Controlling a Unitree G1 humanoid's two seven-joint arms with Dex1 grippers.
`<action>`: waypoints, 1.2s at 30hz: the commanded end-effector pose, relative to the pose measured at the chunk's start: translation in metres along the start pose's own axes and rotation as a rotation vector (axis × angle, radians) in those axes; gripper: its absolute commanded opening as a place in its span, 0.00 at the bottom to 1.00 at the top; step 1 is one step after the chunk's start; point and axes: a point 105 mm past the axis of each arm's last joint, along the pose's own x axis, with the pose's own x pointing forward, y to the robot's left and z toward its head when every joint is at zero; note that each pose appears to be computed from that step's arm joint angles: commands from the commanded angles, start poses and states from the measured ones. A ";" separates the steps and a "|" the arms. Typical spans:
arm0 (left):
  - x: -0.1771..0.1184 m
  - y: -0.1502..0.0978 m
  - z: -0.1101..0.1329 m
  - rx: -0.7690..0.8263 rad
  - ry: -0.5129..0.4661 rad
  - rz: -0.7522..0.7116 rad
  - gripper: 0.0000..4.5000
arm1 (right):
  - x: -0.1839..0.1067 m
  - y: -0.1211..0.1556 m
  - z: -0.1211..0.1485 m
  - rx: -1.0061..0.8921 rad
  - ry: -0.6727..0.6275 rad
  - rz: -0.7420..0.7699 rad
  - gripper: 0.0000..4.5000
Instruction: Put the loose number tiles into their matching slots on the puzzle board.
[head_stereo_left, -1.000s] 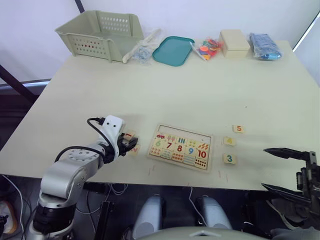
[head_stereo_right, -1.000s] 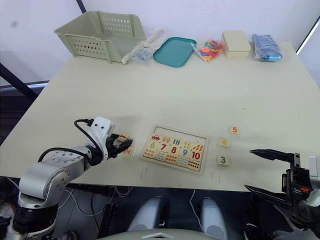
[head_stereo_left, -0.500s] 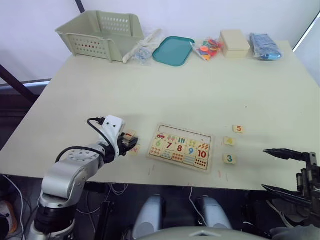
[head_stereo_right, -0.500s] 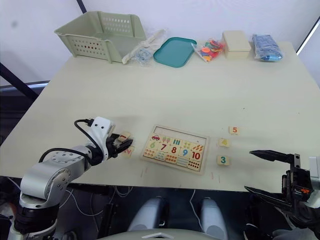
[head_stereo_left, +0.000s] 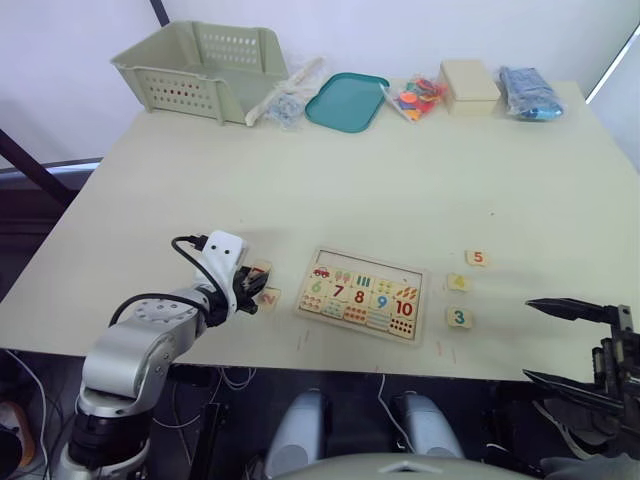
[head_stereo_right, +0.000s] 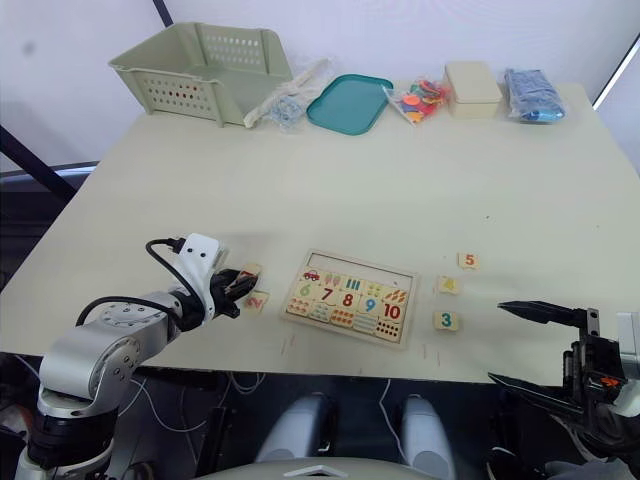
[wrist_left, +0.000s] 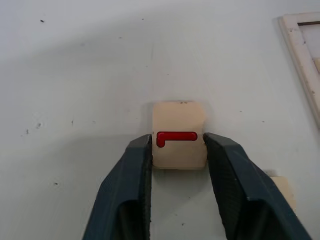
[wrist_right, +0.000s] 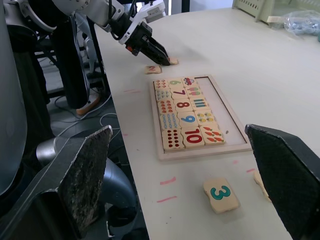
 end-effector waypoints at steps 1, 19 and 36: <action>-0.004 0.002 0.001 0.010 -0.004 0.006 0.36 | 0.001 0.001 0.010 -0.044 -0.013 0.004 1.00; -0.036 -0.012 0.099 0.449 -0.156 -0.519 0.36 | 0.015 0.004 0.028 -0.111 -0.063 -0.080 1.00; 0.008 -0.031 0.120 0.821 -0.072 -0.809 0.36 | 0.025 0.013 0.037 -0.156 -0.066 -0.159 1.00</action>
